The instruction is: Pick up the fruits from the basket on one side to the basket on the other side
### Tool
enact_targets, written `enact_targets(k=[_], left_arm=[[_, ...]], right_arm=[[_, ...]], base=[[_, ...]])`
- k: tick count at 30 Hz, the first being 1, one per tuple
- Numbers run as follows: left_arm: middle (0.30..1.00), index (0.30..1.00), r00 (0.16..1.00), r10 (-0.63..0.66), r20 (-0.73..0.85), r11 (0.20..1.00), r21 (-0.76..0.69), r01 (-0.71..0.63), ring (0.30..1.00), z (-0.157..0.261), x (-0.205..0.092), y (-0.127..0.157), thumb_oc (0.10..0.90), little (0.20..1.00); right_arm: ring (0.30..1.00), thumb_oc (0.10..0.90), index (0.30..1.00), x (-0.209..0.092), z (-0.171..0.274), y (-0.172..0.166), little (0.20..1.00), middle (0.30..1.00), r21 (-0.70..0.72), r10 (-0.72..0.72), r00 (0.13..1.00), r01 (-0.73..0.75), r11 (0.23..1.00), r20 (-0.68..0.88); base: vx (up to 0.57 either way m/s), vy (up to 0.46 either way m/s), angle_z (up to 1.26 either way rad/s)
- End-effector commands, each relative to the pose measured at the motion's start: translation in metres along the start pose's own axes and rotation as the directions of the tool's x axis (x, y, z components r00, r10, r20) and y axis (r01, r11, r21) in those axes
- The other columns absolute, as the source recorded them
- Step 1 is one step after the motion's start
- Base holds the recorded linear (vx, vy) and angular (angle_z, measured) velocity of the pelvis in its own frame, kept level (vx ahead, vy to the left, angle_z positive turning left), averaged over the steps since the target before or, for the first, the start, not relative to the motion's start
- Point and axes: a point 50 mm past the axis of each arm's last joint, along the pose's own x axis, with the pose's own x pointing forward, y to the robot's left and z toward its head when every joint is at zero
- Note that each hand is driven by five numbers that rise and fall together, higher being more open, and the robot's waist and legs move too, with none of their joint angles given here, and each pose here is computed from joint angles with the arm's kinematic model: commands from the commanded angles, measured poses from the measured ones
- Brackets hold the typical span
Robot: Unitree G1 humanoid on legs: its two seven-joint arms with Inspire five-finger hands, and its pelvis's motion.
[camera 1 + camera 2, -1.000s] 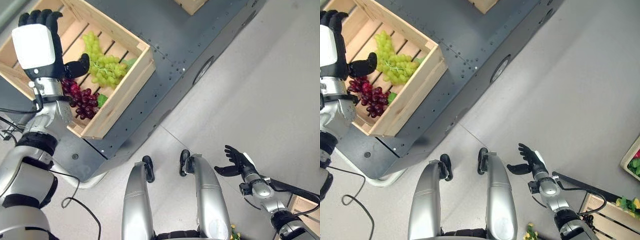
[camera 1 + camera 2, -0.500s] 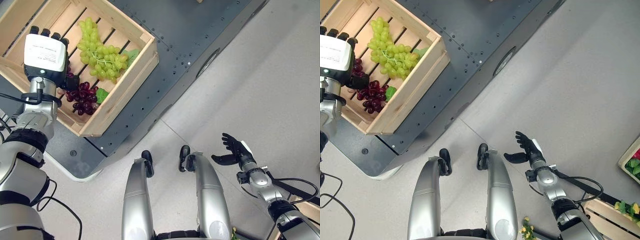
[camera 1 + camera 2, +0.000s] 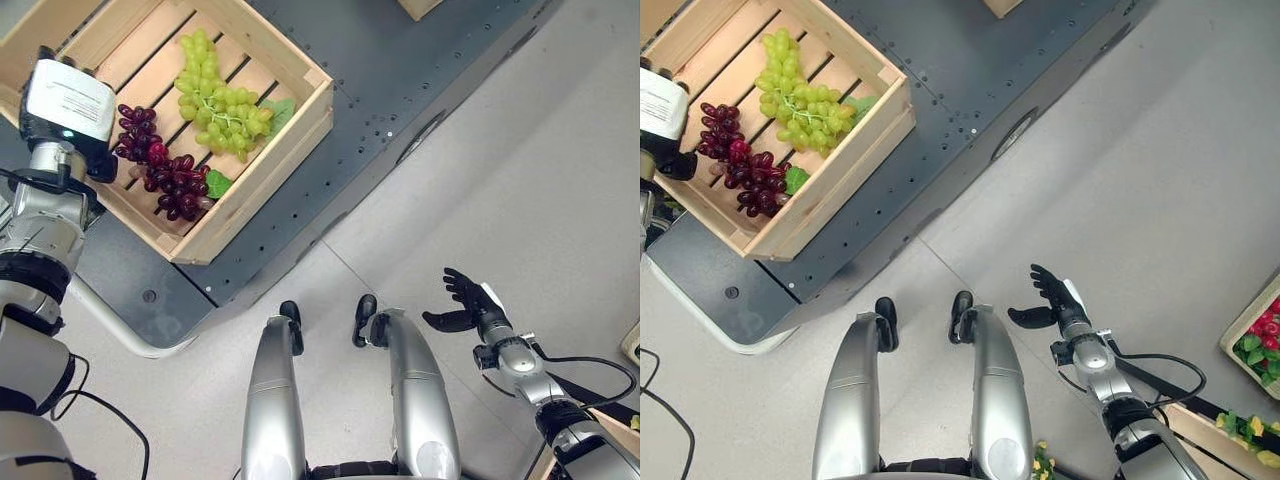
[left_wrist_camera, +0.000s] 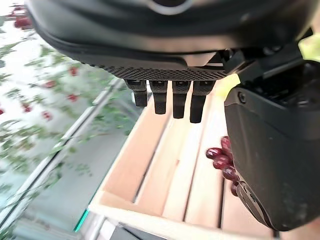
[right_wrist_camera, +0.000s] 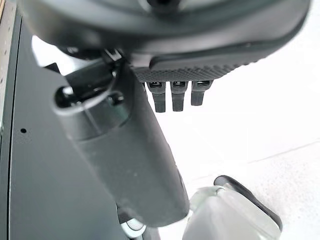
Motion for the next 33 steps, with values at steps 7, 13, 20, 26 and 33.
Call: enact_targets(k=[7, 13, 20, 26, 33], left_arm=[[0.900, 0.900, 0.975, 0.210, 0.072, 0.971, 0.097, -0.216, 0.900, -0.053, 0.002, 0.039, 0.800, 0.900], [0.900, 0.900, 0.907, 0.339, 0.249, 0.939, -0.028, -0.343, 0.900, -0.036, 0.001, 0.058, 0.800, 0.900], [0.900, 0.900, 0.879, 0.260, 0.400, 0.965, -0.093, -0.244, 0.900, -0.012, -0.006, 0.046, 0.800, 0.900], [0.900, 0.900, 0.851, 0.145, 0.505, 0.985, -0.156, -0.075, 0.900, 0.009, -0.010, 0.040, 0.800, 0.900], [0.900, 0.900, 0.919, -0.076, 0.387, 0.989, -0.089, 0.119, 0.900, 0.003, -0.004, 0.022, 0.800, 0.900]], right_arm=[[0.900, 0.800, 0.900, -0.008, -0.001, -0.026, 0.900, 0.900, -0.059, -0.064, 0.996, 0.068, 0.996, 0.060], [0.900, 0.800, 0.900, -0.009, -0.004, -0.024, 0.900, 0.900, -0.061, -0.070, 0.996, 0.073, 0.996, 0.047], [0.900, 0.800, 0.900, -0.011, -0.006, -0.027, 0.900, 0.900, -0.065, -0.080, 0.996, 0.082, 0.994, 0.037], [0.900, 0.800, 0.900, -0.012, -0.006, -0.031, 0.900, 0.900, -0.067, -0.088, 0.995, 0.091, 0.994, 0.040], [0.900, 0.800, 0.900, -0.010, 0.003, -0.032, 0.900, 0.900, -0.060, -0.082, 0.993, 0.087, 0.994, 0.080]], base=[[0.03, -0.031, 0.00], [0.01, -0.014, 0.01], [0.01, 0.002, 0.00], [0.00, 0.000, 0.00], [-0.01, 0.016, 0.01]])
